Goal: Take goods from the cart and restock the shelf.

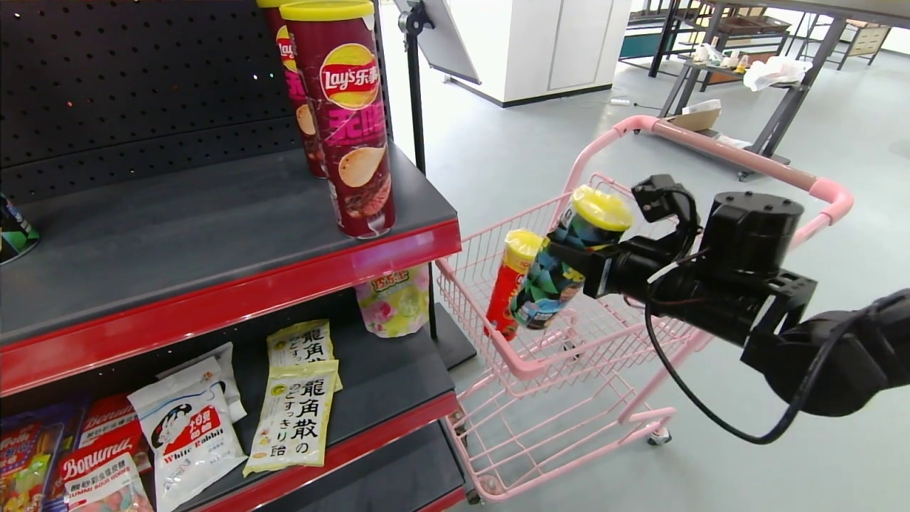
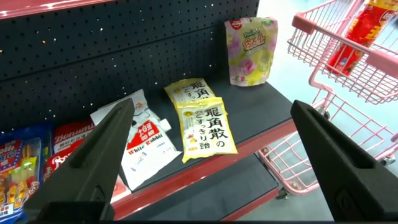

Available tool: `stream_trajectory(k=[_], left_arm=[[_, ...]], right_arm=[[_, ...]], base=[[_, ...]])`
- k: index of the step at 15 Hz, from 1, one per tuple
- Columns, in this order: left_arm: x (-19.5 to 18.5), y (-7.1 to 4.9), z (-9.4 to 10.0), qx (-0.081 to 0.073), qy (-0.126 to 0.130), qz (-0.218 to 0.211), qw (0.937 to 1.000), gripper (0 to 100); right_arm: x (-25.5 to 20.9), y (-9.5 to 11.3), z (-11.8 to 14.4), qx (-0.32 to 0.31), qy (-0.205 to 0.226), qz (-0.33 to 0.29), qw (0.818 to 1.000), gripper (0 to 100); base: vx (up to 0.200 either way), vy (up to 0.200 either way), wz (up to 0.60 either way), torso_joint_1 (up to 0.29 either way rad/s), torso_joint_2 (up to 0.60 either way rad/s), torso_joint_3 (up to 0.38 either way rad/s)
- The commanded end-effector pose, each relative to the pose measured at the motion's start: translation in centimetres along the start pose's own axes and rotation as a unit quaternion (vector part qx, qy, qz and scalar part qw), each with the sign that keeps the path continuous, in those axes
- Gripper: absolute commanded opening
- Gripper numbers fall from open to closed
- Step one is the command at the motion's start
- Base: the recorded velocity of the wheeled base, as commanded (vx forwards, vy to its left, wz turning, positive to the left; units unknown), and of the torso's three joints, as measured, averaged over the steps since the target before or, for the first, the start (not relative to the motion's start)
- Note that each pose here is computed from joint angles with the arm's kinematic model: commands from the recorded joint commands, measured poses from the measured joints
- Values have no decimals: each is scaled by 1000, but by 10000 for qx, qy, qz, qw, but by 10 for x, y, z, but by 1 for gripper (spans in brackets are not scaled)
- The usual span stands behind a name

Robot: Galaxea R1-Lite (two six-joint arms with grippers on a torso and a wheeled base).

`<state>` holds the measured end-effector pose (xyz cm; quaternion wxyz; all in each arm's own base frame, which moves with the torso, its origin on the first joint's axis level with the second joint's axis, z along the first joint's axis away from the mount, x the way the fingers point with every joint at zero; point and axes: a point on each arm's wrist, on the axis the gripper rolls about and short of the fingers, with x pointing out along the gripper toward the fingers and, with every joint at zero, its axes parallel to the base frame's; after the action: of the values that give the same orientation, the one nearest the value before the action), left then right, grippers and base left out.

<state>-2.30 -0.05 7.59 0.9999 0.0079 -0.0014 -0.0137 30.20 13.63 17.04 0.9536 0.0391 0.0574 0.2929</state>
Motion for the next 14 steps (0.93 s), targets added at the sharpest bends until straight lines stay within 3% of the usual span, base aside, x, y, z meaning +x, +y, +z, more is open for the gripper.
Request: stream_trajectory(k=[1, 3, 5, 10, 12, 14], left_arm=[[0, 0, 0, -2, 5, -1, 10000, 100], [0, 0, 0, -2, 5, -1, 10000, 100], [0, 0, 0, -10, 13, -1, 10000, 100], [0, 0, 0, -18, 13, -1, 10000, 100], [0, 0, 0, -33, 13, -1, 10000, 100], [0, 0, 0, -33, 13, -1, 10000, 100]], right_arm=[[-43, 19, 57, -290, -612, 145, 9976, 0], [-79, 27, 68, -279, -470, 126, 9984, 0], [-136, 35, 72, -227, -278, -319, 9988, 0], [-251, 41, 44, -495, 463, -1464, 9869, 0], [-268, 44, 34, -494, 501, -1531, 9857, 0], [-295, 48, 5, -568, 532, -1753, 9814, 0]], base=[[0, 0, 0, 0, 0, 0], [0, 0, 0, 0, 0, 0], [0, 0, 0, 0, 0, 0], [0, 0, 0, 0, 0, 0], [0, 0, 0, 0, 0, 0], [0, 0, 0, 0, 0, 0]])
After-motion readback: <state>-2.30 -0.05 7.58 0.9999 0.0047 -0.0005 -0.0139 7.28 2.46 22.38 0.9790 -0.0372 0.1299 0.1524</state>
